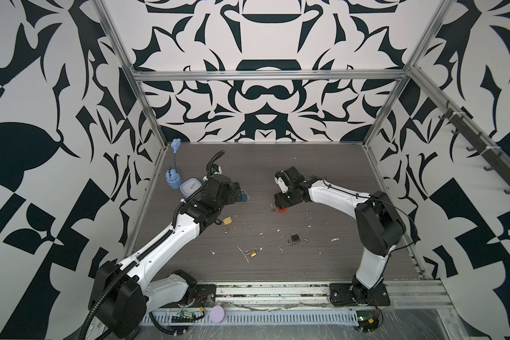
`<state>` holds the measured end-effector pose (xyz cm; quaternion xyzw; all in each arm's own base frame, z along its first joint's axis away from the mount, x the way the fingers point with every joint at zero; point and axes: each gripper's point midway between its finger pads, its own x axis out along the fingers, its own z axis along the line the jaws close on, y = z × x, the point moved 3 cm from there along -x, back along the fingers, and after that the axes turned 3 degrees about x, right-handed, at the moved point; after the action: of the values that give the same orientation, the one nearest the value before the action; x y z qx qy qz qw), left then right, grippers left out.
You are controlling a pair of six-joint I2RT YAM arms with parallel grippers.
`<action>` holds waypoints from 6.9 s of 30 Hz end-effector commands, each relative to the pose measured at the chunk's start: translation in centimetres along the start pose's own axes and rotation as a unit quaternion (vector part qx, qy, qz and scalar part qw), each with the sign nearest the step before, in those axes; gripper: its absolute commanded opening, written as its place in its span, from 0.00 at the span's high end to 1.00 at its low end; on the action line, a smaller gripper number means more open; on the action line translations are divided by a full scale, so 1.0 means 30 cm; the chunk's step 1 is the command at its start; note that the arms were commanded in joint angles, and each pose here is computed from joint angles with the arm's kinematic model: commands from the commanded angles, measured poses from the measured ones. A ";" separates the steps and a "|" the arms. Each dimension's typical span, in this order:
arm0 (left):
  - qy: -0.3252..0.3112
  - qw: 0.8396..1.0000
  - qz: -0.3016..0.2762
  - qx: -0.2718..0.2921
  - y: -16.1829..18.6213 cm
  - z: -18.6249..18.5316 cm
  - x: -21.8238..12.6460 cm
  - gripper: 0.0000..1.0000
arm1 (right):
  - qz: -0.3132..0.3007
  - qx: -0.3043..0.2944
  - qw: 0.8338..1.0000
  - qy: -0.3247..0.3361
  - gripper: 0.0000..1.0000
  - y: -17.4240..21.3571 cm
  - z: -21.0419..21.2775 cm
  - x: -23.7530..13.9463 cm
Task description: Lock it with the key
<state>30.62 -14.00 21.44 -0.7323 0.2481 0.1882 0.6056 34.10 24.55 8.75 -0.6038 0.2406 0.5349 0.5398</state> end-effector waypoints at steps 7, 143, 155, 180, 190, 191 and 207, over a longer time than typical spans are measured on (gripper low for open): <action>0.014 1.000 0.008 -0.003 -0.031 -0.037 0.023 0.01 | 0.004 -0.028 1.000 0.015 0.41 0.027 -0.015 0.039; 0.003 0.923 0.377 -0.074 0.619 -0.167 0.227 0.14 | -0.223 -0.229 0.922 -0.220 0.05 0.409 0.349 -0.185; 0.006 0.948 0.318 -0.019 0.455 -0.228 0.329 0.14 | -0.244 -0.216 0.924 -0.202 0.04 0.424 0.304 -0.243; -0.171 0.938 0.297 -0.049 0.517 -0.127 0.143 0.26 | -0.240 -0.206 0.916 -0.247 0.07 0.469 0.327 -0.209; -0.196 0.928 0.313 -0.040 0.561 -0.108 0.213 0.37 | -0.231 -0.211 0.916 -0.251 0.07 0.467 0.339 -0.192; -0.193 0.928 0.316 -0.038 0.568 -0.107 0.221 0.38 | -0.230 -0.211 0.917 -0.250 0.07 0.466 0.339 -0.191; -0.195 0.922 0.332 -0.040 0.609 -0.041 0.247 0.52 | -0.222 -0.214 0.921 -0.239 0.07 0.449 0.344 -0.181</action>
<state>26.92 -20.73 4.58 -0.6089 0.3486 0.4954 0.5122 16.33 27.43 8.54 -0.5962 -0.1358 0.5763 0.5423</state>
